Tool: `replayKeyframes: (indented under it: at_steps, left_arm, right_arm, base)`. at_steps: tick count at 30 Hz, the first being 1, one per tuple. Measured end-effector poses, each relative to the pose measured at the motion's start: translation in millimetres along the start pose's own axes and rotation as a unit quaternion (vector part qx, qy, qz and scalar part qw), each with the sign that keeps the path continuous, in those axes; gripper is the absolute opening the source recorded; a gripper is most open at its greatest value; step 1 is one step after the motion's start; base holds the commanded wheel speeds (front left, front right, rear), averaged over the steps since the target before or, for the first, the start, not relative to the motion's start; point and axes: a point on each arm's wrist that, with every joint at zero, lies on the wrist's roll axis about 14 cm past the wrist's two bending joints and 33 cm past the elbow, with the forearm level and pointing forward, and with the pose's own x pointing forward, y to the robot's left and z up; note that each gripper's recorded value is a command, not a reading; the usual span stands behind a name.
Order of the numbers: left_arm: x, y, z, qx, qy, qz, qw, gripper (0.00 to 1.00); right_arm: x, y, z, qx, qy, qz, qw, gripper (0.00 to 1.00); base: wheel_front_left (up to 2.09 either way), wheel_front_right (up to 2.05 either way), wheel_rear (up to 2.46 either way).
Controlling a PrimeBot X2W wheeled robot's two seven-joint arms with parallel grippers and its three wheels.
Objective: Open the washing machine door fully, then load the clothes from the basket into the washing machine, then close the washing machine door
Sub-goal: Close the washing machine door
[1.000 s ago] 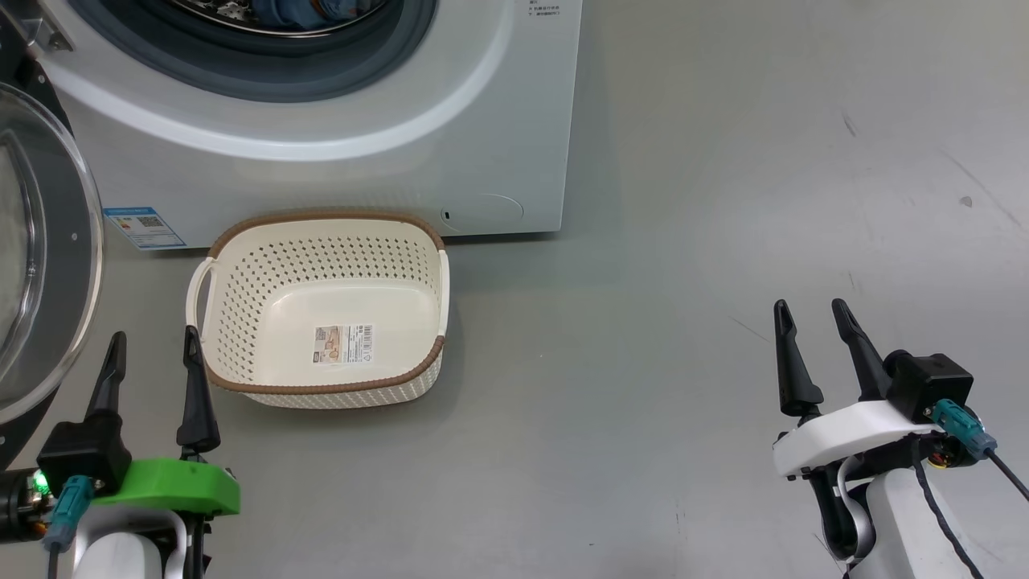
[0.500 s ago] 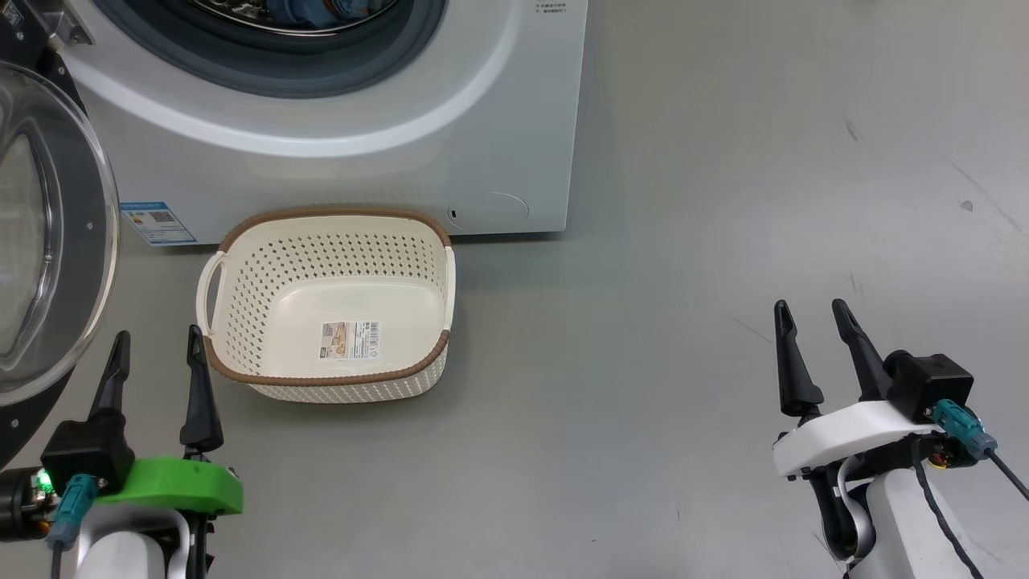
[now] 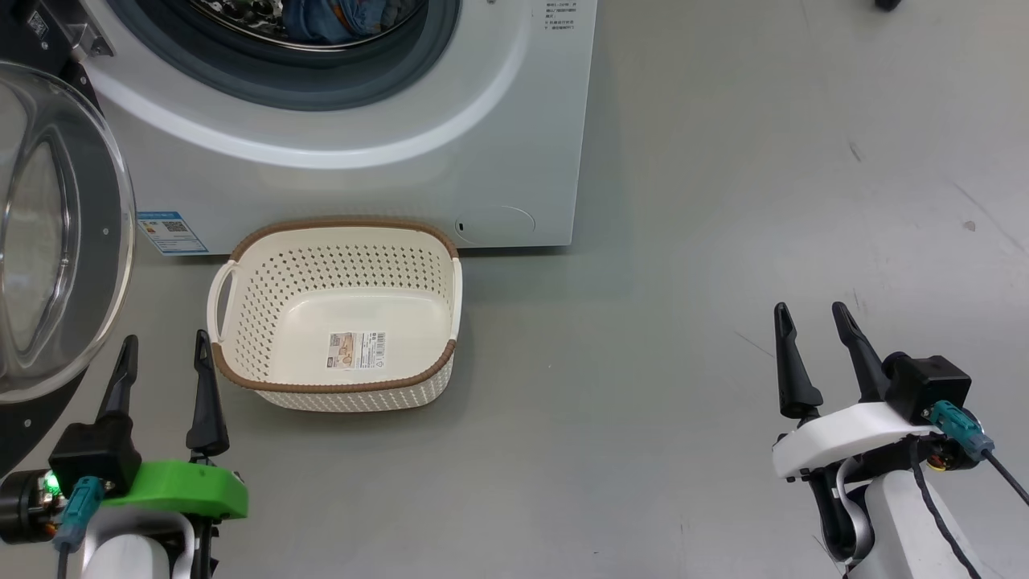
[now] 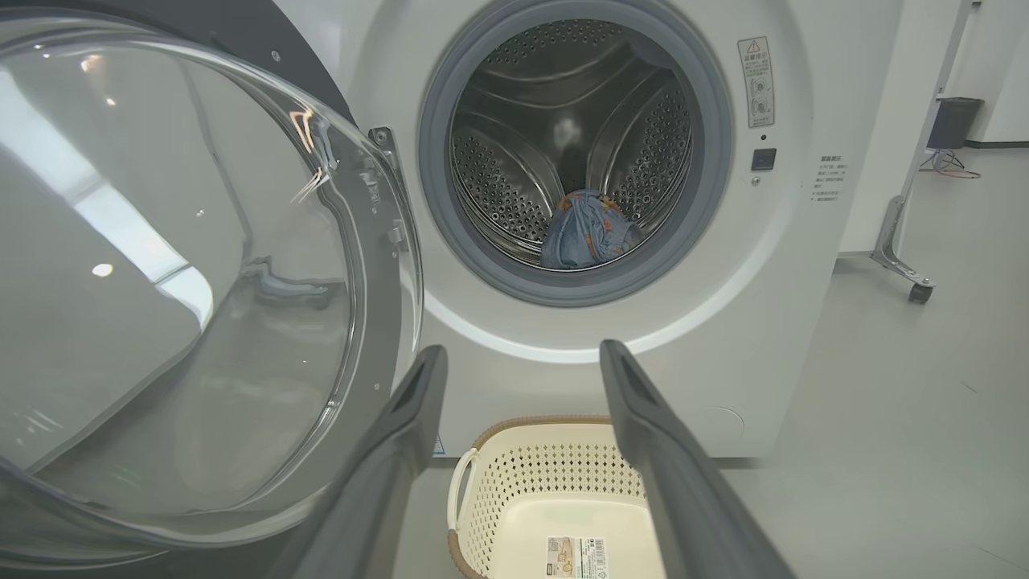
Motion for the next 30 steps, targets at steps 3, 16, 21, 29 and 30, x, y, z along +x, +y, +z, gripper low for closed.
replayKeyframes:
  at_steps: [3,16,21,29,30]
  left_arm:
    - [0,0,1,0.000,-0.001,0.001,1.000,1.00]
    - [-7,4,-2,-0.001,0.004,0.008,1.000,1.00]
    - [-13,12,-3,0.000,0.005,0.021,1.000,1.00]
    - [-26,30,-2,0.002,0.006,0.054,0.999,1.00]
    - [-28,33,-2,0.002,0.005,0.058,0.998,1.00]
  right_arm:
    - [0,1,0,0.000,-0.001,0.001,1.000,1.00]
    - [8,9,-1,-0.003,0.001,0.016,1.000,1.00]
    - [13,15,-1,-0.006,0.001,0.027,1.000,1.00]
    - [22,30,-4,-0.007,0.006,0.051,0.999,1.00]
    - [23,33,-4,-0.007,0.007,0.055,0.998,1.00]
  base:
    - [0.00,0.00,0.00]
    - [0.00,0.00,0.00]
    - [0.00,0.00,0.00]
    - [0.00,0.00,0.00]
    - [0.00,0.00,0.00]
